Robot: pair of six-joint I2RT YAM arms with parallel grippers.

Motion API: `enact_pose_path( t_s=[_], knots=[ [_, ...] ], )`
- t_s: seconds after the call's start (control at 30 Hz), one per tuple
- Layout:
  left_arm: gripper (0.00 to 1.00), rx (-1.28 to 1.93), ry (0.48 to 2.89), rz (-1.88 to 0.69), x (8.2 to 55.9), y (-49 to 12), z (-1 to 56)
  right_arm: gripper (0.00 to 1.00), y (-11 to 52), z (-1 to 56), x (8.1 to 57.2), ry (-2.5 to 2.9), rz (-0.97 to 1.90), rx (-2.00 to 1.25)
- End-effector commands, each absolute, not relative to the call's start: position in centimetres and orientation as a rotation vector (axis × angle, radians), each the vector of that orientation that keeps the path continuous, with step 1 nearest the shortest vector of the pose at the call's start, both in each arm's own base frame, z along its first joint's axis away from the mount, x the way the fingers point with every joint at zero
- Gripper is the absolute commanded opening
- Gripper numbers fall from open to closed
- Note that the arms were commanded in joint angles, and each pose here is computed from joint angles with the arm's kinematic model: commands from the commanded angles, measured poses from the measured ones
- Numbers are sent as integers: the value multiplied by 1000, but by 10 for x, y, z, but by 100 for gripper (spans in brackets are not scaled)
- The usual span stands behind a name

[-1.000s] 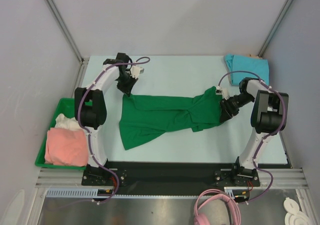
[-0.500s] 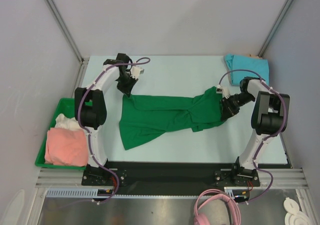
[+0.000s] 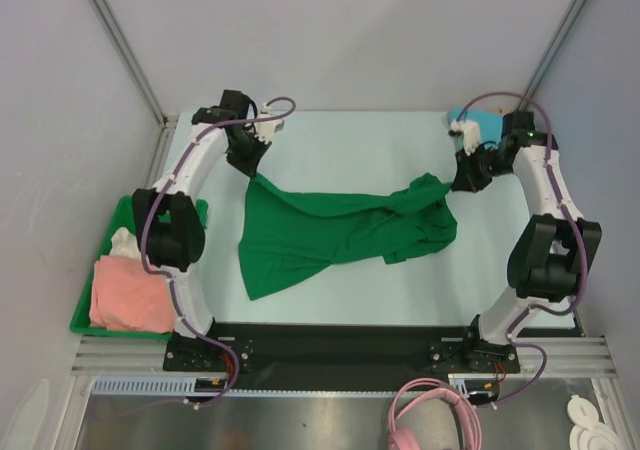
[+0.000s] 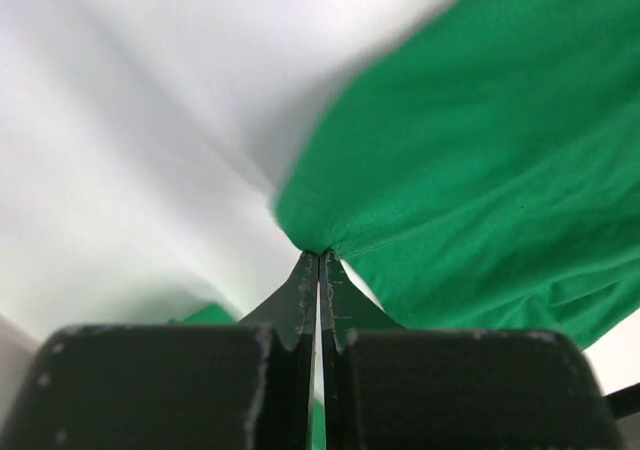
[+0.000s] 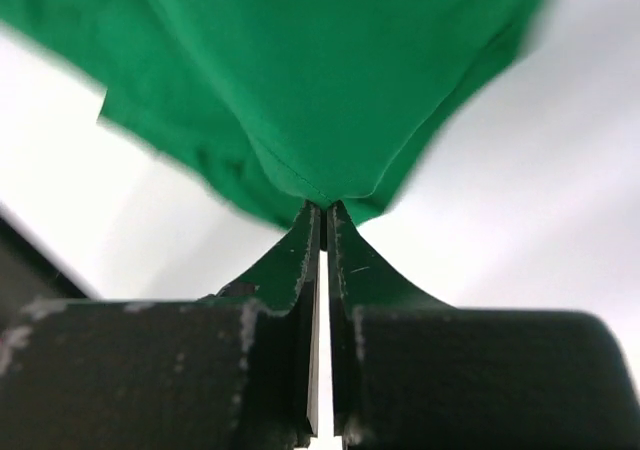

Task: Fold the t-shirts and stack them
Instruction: Flatten the tshirt out

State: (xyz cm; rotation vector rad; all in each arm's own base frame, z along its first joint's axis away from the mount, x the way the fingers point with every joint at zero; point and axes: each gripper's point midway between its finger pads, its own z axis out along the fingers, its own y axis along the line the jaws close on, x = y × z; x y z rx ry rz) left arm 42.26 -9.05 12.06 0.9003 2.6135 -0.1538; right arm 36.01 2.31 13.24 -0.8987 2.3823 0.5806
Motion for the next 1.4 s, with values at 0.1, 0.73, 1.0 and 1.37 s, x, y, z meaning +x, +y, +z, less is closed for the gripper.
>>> enact_pose_path(
  t_s=[0.1,0.73,1.0,1.37],
  knots=[
    [0,872,2184,-60,431,-97,288,0,16,310,430,1956,241,-736],
    [0,703,1479,117,243,-58,540,0,42,562,209,1367,-77,-611],
    [0,651,1338,176,171,-38,576,0,35,612,128,1199,-213,-506],
    [0,736,1583,218,253,-43,513,0,15,606,234,1225,-206,-448]
  ],
)
